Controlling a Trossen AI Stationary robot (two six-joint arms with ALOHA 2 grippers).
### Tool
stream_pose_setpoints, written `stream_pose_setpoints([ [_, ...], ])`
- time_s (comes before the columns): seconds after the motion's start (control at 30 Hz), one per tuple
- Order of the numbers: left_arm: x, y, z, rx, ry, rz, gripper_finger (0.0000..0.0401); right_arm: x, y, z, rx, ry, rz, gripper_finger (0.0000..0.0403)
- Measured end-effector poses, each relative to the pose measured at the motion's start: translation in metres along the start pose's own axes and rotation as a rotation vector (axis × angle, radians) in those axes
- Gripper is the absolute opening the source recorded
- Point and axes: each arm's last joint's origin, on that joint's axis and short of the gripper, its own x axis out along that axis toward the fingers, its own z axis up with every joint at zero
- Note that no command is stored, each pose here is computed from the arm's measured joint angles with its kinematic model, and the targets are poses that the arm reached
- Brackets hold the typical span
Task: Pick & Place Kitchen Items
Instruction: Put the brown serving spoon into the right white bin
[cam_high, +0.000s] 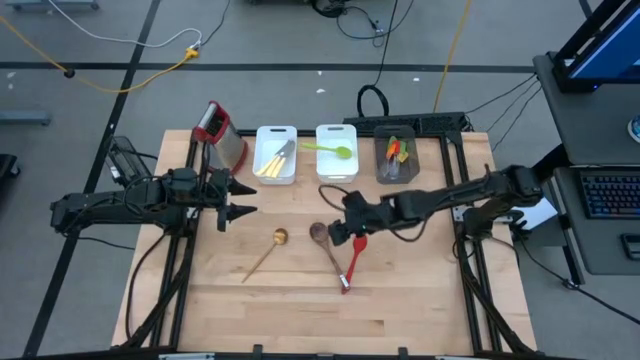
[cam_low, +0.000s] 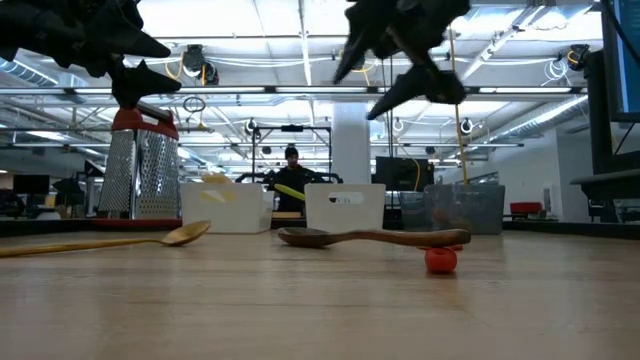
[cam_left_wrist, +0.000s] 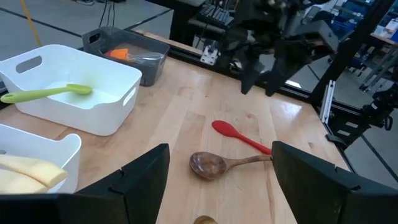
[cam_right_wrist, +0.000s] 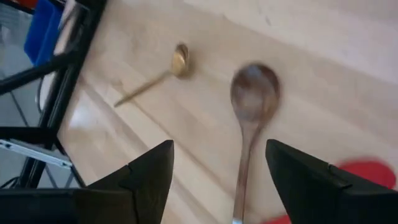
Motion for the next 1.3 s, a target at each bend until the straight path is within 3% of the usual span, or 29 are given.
stream_pose_setpoints([
  [0.27,0.0,0.0,0.0,0.0,0.001,0.0,0.0285,-0.006,0.005,-0.027,0.012,0.04,-0.021,0.0249],
  [0.47,0.0,0.0,0.0,0.0,0.001,0.001,0.0285,0.006,0.008,-0.036,-0.077,0.058,-0.004,0.0249],
  [0.7,0.0,0.0,0.0,-0.001,0.002,0.001,0.0285,0.037,0.003,-0.036,-0.131,0.193,0.021,0.0249],
  [0.93,0.0,0.0,0.0,-0.001,0.004,0.001,0.0285,0.05,-0.004,-0.029,-0.12,0.167,-0.024,0.0249],
  [1.3,0.0,0.0,-0.001,-0.001,0.006,0.002,0.0285,0.051,-0.001,-0.018,-0.088,0.121,0.022,0.0249],
])
